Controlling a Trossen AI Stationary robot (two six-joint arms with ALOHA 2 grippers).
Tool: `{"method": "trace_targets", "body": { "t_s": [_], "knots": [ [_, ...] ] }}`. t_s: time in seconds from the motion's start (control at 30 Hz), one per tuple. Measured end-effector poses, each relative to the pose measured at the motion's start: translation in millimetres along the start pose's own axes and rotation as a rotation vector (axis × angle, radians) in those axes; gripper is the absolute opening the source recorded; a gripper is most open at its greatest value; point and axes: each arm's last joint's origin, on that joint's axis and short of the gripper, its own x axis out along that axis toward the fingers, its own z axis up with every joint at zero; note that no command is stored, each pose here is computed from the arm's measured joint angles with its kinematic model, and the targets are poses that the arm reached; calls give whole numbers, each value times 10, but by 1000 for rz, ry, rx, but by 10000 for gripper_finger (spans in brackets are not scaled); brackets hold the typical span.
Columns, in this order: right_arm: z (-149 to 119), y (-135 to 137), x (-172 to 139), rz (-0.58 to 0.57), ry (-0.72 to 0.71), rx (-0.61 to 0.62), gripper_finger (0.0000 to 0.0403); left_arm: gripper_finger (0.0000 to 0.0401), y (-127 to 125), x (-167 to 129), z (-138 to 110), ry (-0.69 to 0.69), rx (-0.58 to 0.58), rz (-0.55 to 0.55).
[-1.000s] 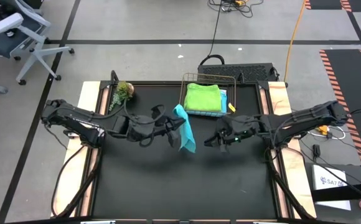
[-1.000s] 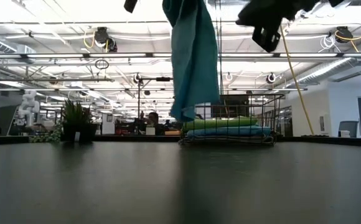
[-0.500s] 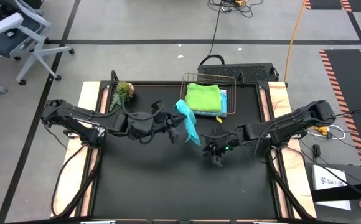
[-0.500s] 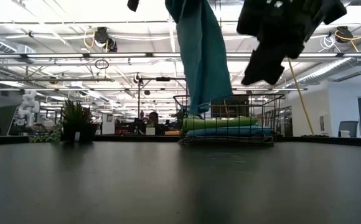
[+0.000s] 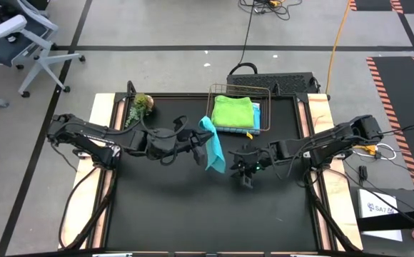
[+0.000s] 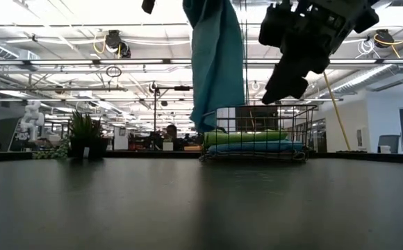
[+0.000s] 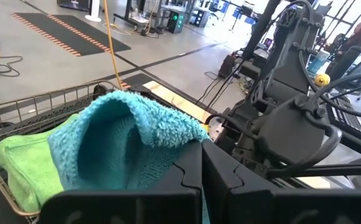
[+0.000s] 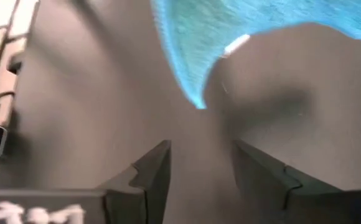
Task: Fold microfiber towels
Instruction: Fold the blue towel
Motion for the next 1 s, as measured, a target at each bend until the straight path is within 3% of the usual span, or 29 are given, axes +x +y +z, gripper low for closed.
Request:
{"method": "trace_targets", "body": {
  "t_s": [0.27, 0.57, 0.83, 1.0],
  "knots": [
    [77, 34, -4, 32, -81, -24, 167, 0, 8, 5, 5, -2, -1, 2],
    [95, 19, -6, -24, -116, -28, 167, 0, 33, 20, 18, -4, -6, 8],
    [125, -44, -17, -213, -190, -61, 156, 1, 32, 19, 19, -4, -6, 7],
    [179, -68, -25, -209, -234, -45, 140, 1, 25, 19, 16, 5, -15, -13]
  ]
}}
